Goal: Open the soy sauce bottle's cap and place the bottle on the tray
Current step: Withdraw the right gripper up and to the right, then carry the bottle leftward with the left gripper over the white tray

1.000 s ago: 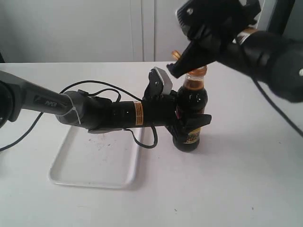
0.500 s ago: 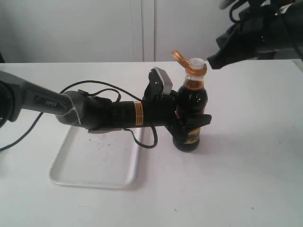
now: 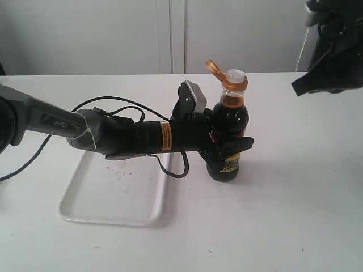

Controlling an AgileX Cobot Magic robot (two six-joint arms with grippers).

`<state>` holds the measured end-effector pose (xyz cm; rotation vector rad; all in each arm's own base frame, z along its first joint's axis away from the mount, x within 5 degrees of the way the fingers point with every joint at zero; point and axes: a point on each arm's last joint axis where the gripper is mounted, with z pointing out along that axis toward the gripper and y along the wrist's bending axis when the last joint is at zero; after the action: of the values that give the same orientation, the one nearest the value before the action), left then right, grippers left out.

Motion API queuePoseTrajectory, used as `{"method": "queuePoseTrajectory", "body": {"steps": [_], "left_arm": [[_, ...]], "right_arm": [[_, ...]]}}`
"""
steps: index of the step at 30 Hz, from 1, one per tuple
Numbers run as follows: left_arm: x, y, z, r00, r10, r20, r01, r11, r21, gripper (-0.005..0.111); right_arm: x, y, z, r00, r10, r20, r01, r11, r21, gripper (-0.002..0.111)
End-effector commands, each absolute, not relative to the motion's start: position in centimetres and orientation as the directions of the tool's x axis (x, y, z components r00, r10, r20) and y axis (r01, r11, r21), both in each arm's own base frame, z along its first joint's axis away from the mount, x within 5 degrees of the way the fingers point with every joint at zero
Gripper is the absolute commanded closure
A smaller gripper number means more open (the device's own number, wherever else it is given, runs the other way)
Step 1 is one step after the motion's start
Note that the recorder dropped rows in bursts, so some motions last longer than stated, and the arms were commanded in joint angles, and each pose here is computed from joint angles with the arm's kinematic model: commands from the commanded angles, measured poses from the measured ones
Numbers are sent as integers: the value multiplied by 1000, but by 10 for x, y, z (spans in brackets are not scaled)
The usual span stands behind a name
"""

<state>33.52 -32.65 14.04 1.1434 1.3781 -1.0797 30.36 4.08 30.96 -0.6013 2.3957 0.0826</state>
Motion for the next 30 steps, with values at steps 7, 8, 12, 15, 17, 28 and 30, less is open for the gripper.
{"method": "queuePoseTrajectory", "body": {"steps": [7,8,12,15,17,28,30], "left_arm": [[330,-327,148,-27,158,-987,990,143,-4,107],[329,-327,153,-15,157,-988,990,138,7,107],[328,-324,170,20,140,-990,990,135,39,107],[327,-324,182,40,122,-992,989,135,57,107],[326,-323,193,61,103,-993,989,131,75,107],[305,-310,249,210,2,-978,972,111,209,107],[299,-304,253,226,-8,-974,965,136,223,107]], "right_arm": [[318,34,281,-790,-345,-507,-366,929,-61,108],[319,34,282,-785,-339,-518,-361,931,-61,108],[321,34,280,-771,-327,-547,-347,935,-69,108],[321,34,274,-763,-319,-563,-337,938,-75,108],[321,33,270,-757,-316,-572,-332,940,-79,108],[321,33,269,-752,-318,-577,-331,940,-87,108],[321,33,269,-749,-318,-581,-330,940,-88,108]]}}
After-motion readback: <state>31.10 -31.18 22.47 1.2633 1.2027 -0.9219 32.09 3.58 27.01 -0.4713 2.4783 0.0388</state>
